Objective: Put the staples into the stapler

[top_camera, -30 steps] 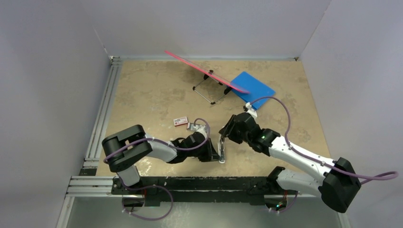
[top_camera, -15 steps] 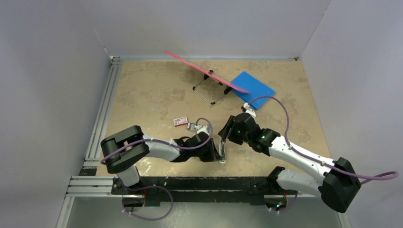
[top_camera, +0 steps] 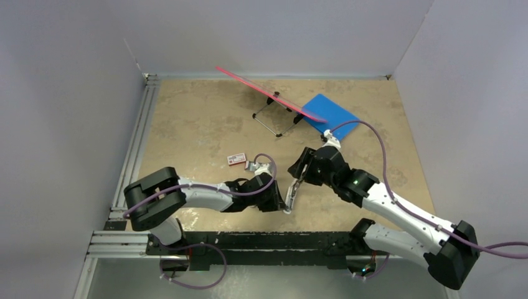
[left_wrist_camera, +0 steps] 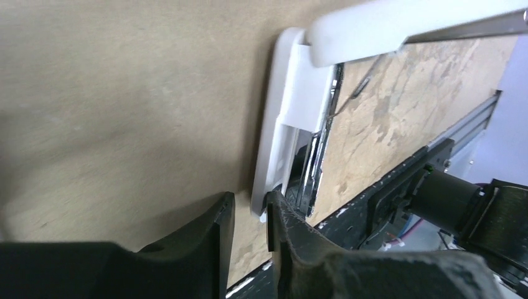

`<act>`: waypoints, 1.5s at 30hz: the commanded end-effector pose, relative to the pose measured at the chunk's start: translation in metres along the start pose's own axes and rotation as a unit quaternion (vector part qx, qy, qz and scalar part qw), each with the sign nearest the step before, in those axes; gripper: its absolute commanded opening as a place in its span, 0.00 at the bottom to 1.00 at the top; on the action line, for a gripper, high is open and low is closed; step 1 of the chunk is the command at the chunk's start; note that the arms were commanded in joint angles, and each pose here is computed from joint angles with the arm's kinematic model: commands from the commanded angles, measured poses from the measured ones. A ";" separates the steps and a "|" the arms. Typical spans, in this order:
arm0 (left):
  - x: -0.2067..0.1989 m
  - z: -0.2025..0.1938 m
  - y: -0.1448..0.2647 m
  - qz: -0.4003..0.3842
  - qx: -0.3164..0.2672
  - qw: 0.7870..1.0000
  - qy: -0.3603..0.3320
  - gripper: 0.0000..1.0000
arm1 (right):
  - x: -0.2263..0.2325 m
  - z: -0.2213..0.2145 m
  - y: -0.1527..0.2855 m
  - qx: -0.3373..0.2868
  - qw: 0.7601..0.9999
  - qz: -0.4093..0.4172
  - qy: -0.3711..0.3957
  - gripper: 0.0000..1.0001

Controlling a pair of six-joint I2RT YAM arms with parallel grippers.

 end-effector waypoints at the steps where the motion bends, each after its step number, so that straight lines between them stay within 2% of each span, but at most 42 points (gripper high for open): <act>1: 0.013 -0.001 0.016 0.055 0.002 0.998 -0.041 0.26 | 0.014 0.022 0.020 -0.063 0.998 0.024 0.013 0.63; 5: 0.010 0.003 0.019 0.053 -0.007 0.997 -0.047 0.26 | 0.012 0.022 0.019 -0.064 0.998 0.010 0.012 0.63; 9: 0.014 -0.003 0.008 0.059 0.014 0.997 -0.052 0.25 | 0.011 0.020 0.013 -0.058 0.998 0.004 0.013 0.62; 15: 0.017 -0.007 0.003 0.056 0.027 0.997 -0.047 0.11 | 0.014 0.019 0.012 -0.052 0.998 0.012 0.014 0.62; 23: 0.007 0.001 0.015 0.027 0.005 0.998 -0.060 0.12 | 0.006 0.014 0.008 -0.040 0.999 0.002 0.022 0.61; 29: -0.008 0.015 0.040 0.006 -0.025 0.995 -0.101 0.19 | -0.009 0.010 0.011 -0.045 0.997 -0.053 0.034 0.56; 34: -0.004 0.027 0.068 0.077 -0.030 0.986 -0.144 0.30 | -0.007 -0.017 0.013 -0.045 0.994 -0.090 0.045 0.55; 37: -0.003 0.041 0.091 0.110 -0.058 0.979 -0.163 0.37 | -0.009 -0.030 0.008 -0.046 0.992 -0.112 0.044 0.55; 45: 0.015 0.092 0.146 0.138 -0.140 0.969 -0.147 0.51 | 0.026 -0.028 0.014 -0.062 0.995 -0.065 0.047 0.53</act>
Point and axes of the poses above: each gripper's point midway between its finger pads, its own y axis back along the fingers, its own x axis along the line the jaws close on, z = x × y, the point moved 8 cm from there along y, back along the fingers, and after that the axes turned 13 degrees about -y, right-handed, at the moved point
